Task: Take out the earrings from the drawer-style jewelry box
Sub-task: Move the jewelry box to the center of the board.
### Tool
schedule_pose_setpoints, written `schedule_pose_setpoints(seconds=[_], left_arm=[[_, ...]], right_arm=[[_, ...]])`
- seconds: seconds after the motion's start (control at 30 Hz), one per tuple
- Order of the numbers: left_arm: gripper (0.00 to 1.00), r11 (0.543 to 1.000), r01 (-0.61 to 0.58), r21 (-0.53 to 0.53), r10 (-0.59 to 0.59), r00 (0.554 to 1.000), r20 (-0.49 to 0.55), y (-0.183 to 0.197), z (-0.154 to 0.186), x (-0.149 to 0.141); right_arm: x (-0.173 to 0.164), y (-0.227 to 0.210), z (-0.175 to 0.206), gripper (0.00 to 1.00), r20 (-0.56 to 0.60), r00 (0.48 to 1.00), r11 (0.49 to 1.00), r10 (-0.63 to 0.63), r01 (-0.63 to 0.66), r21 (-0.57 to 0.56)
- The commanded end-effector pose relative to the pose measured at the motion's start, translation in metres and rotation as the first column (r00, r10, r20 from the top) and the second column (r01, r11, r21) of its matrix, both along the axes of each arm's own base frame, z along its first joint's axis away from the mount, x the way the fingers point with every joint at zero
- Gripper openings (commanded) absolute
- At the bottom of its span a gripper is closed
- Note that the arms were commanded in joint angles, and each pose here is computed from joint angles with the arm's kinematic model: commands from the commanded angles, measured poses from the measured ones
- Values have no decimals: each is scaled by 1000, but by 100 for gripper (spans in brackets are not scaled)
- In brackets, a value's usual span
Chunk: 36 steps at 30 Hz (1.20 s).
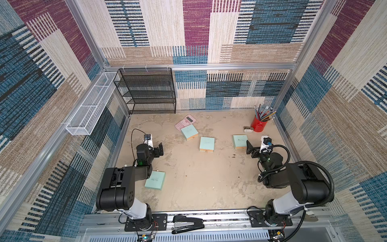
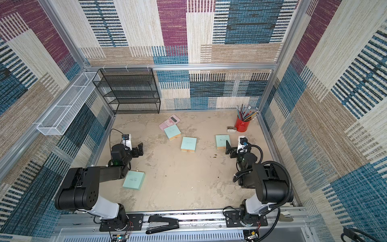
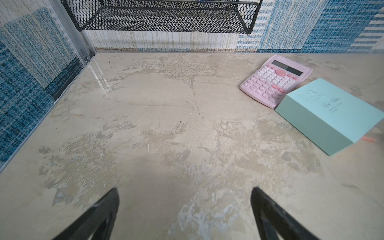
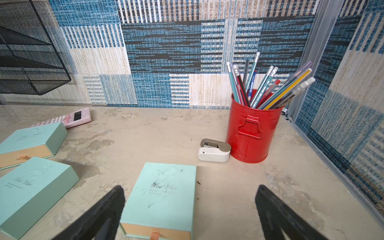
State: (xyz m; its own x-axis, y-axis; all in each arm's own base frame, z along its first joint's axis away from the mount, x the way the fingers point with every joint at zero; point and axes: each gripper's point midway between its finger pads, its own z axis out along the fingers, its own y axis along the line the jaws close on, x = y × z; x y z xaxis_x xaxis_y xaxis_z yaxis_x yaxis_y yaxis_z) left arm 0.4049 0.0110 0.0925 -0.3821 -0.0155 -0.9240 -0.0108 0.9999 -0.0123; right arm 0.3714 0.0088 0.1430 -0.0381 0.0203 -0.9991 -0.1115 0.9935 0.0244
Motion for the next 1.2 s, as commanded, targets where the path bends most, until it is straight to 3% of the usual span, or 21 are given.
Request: schedule_pose_setpoints(seconds=[0.0,0.07,0.13,0.23,0.3,0.4,0.5,0.57,0.63,0.7,0.73,0.77,0.9,0.97,1.03,1.1,1.17], left_arm=[[99,1000,13,2,-13,1000,5,-2,1,0],[98,1000,11,5,-11,1000,10,-2,2,0],[99,997,-73,13,73,997,24,11,11,-4],[99,988,-148,33,146,988,54,18,39,-16],[99,975,-218,52,214,974,77,22,59,-25],[99,955,-287,-80,294,950,101,24,91,-37],[98,895,-341,-288,368,929,45,23,112,-50],[98,841,-380,-384,389,920,-58,18,119,-60],[99,799,-429,-422,392,903,-177,14,121,-71],[99,769,-469,-434,363,880,-306,6,119,-87],[99,790,-436,-431,303,889,-344,-4,121,-92],[98,809,-401,-429,249,896,-368,-12,124,-98],[99,780,-415,-469,125,837,-533,-30,112,-139],[98,749,-404,-526,22,808,-588,-46,105,-161],[99,710,-441,-549,-25,764,-645,-57,92,-182],[99,663,-561,-495,35,684,-729,-49,72,-208],[98,601,-627,-495,61,653,-755,-48,59,-221]], right_arm=[[0,-5,7,99,26,999,999,-33,33,13],[-2,-11,7,99,31,997,998,-66,65,26],[-2,-14,9,99,35,996,996,-81,80,28],[-17,-31,25,99,80,979,980,-190,184,73],[-20,-44,33,99,52,963,961,-263,257,106],[-14,-55,48,99,-12,945,929,-325,322,182],[-21,-59,71,99,9,937,906,-350,336,257],[-37,-77,77,99,-6,894,808,-449,409,424],[-55,-91,67,99,-58,850,658,-523,446,607],[-58,-84,77,99,-26,874,680,-485,396,618],[-55,-78,80,99,-44,891,687,-451,378,621],[-52,-74,83,99,-72,903,686,-424,372,625],[-42,-54,80,99,-211,926,697,-312,374,612],[-36,-29,88,99,-237,956,754,-173,283,592],[-33,-8,89,99,-278,958,777,-76,232,585],[-29,17,90,99,-313,950,813,14,172,556],[-26,46,90,99,-342,933,843,117,89,530]])
